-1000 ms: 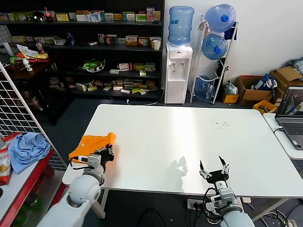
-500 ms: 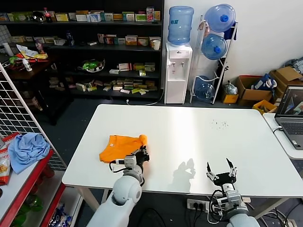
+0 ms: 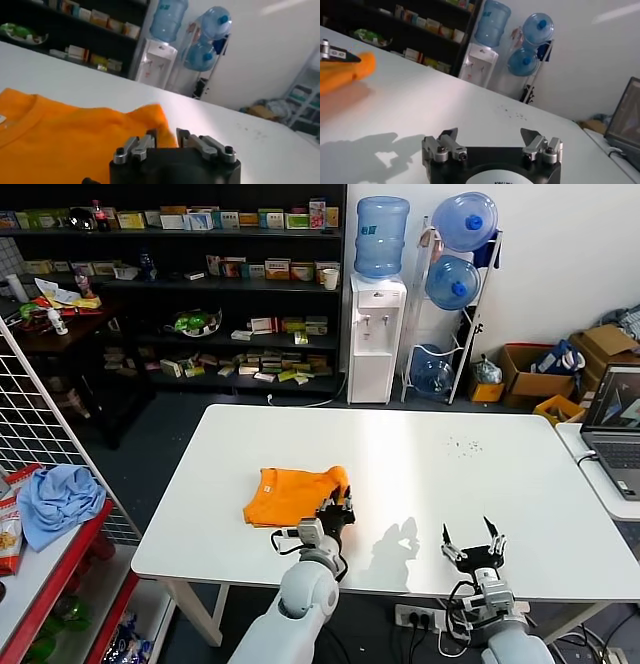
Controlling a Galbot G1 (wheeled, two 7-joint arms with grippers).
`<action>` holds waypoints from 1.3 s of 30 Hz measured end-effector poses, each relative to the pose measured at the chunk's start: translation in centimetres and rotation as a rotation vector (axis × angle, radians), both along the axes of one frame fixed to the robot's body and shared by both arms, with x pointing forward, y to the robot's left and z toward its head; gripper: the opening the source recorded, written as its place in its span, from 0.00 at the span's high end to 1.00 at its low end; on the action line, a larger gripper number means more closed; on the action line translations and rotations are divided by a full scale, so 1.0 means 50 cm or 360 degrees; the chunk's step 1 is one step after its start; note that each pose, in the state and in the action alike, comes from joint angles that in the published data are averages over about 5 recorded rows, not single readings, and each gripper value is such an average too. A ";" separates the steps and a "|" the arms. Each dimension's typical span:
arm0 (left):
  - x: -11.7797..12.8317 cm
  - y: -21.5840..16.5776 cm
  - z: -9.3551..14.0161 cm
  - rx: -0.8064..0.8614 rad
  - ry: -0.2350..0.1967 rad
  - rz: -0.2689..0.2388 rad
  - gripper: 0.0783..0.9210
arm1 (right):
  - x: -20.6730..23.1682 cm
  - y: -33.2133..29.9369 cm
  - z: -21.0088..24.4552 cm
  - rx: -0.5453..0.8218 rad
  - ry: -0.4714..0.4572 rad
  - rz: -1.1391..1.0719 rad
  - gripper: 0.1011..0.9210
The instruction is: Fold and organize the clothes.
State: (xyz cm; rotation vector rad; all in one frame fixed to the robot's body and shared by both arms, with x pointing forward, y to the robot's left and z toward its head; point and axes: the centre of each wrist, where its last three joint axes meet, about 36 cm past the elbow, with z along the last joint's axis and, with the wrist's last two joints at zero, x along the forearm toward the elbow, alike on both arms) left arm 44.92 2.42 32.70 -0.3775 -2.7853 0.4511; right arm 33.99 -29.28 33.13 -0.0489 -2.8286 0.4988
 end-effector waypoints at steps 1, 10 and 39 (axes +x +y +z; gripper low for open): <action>-0.004 -0.005 0.001 -0.0022 -0.0026 -0.0012 0.59 | 0.002 0.001 0.001 0.0005 -0.0001 0.0002 0.12; -0.038 0.018 0.012 -0.0113 -0.0280 -0.0017 0.28 | 0.017 0.009 0.002 0.0067 -0.0016 0.0033 0.12; -0.097 0.478 -0.080 0.0756 -0.0688 0.0099 0.12 | 0.048 -0.019 0.025 0.0359 -0.0222 0.0169 0.12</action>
